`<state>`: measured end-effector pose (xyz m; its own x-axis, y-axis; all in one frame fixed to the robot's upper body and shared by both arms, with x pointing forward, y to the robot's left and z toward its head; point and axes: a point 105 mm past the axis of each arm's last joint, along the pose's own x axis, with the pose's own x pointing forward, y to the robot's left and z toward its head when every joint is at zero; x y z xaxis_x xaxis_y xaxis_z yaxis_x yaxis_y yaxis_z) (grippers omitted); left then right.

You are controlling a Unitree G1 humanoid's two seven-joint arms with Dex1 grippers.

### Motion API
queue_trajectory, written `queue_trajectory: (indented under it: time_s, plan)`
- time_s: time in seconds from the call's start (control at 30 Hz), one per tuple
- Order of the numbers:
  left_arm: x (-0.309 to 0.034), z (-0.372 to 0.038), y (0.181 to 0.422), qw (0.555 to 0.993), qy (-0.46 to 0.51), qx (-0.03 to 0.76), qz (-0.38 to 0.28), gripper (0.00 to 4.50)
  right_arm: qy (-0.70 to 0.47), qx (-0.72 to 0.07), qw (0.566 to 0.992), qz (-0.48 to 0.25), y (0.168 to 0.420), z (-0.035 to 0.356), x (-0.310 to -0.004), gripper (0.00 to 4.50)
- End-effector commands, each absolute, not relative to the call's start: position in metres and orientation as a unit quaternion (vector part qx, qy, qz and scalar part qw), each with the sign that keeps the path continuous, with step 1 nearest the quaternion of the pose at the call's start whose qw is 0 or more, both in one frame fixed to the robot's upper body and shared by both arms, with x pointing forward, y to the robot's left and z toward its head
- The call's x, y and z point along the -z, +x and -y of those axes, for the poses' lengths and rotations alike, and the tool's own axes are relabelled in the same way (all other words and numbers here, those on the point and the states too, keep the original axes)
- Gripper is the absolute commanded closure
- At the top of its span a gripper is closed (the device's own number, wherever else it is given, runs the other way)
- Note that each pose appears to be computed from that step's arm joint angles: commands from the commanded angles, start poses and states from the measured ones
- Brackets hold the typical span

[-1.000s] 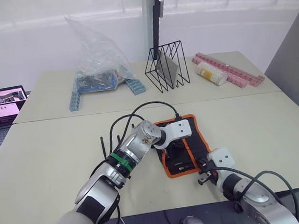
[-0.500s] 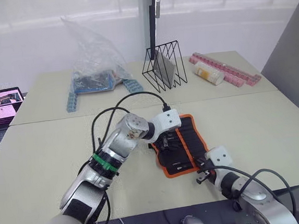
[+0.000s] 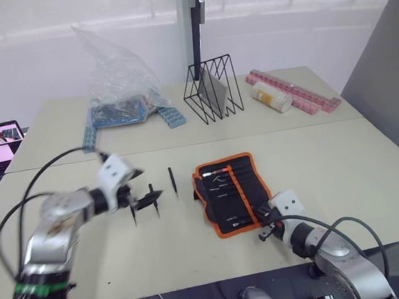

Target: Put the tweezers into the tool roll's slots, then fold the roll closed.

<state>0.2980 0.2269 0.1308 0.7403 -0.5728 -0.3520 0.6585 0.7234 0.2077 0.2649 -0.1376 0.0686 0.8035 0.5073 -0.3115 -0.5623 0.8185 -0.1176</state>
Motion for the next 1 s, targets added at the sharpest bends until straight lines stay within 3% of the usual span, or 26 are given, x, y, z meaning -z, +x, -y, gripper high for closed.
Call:
queue_trajectory:
  time_s: [0.03, 0.27, 0.43, 0.67, 1.0]
  plan:
    - [-0.136, -0.257, 0.267, 0.937, 0.153, 0.293, -0.117, 0.03, -0.098, -0.289, 0.938, -0.162, 0.261, 0.143, -0.055, 4.5]
    - [-0.113, -0.294, 0.199, 0.967, 0.111, 0.181, -0.141, 0.03, -0.106, -0.288, 0.936, -0.173, 0.257, 0.157, -0.051, 4.5]
    - [-0.106, -0.293, 0.173, 0.978, 0.095, 0.125, -0.136, 0.03, -0.107, -0.292, 0.934, -0.175, 0.255, 0.161, -0.049, 4.5]
    - [-0.103, -0.29, 0.163, 0.981, 0.092, 0.1, -0.138, 0.03, -0.107, -0.297, 0.932, -0.179, 0.255, 0.163, -0.047, 4.5]
    - [-0.096, -0.269, 0.172, 0.98, 0.077, 0.12, -0.138, 0.03, -0.11, -0.301, 0.93, -0.179, 0.255, 0.164, -0.047, 4.5]
